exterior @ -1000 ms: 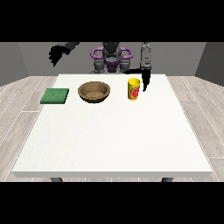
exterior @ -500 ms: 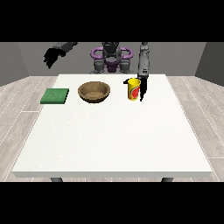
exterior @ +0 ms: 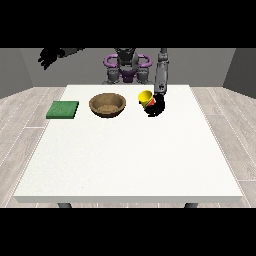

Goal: Pick the cup and pour the ball into the bowl, then pick the bowl and place it on the pad

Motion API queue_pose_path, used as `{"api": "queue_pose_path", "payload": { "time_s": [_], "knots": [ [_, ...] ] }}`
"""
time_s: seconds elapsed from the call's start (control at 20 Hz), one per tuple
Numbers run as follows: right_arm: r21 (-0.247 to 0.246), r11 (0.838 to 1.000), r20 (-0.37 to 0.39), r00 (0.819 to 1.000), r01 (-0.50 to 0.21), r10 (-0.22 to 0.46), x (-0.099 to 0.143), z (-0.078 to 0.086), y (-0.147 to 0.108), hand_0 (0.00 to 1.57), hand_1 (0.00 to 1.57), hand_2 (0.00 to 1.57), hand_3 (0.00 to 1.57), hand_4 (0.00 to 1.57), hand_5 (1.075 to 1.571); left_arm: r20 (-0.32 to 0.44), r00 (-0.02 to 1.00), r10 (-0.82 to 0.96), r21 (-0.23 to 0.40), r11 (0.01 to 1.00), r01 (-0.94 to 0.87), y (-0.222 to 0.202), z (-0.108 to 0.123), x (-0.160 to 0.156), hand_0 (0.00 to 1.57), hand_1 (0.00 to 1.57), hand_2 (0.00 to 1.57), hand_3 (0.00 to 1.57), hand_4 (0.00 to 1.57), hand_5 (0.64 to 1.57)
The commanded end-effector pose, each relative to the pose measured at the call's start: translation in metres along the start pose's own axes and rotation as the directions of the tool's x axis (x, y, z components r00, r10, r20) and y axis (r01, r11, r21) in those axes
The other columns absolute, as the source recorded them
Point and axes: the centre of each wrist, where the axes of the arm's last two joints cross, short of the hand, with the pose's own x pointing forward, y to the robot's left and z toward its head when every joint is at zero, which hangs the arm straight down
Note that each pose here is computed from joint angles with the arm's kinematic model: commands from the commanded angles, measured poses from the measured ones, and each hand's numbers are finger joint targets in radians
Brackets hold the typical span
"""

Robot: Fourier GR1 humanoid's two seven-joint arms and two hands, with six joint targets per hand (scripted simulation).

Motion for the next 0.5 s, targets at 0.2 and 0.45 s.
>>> {"api": "queue_pose_path", "payload": {
  "time_s": [0.2,0.45],
  "knots": [
    [-0.117,0.993,-0.193,0.981,-0.001,-0.022,-0.022,0.014,-0.055,0.0,0.0,0.0,0.31,0.64,1.566,-0.088,0.967,-0.239,-0.145,0.964,0.225,-0.049,0.014,0.008,1.27,1.27,1.57,1.57,1.41,1.43],
    [-0.075,0.997,-0.214,0.976,0.03,-0.045,-0.034,0.003,-0.035,0.0,0.0,0.0,0.25,0.63,1.562,0.081,0.829,-0.553,-0.142,0.817,0.559,-0.063,-0.03,0.037,1.34,1.34,1.57,1.57,1.41,1.525]
  ]
}}
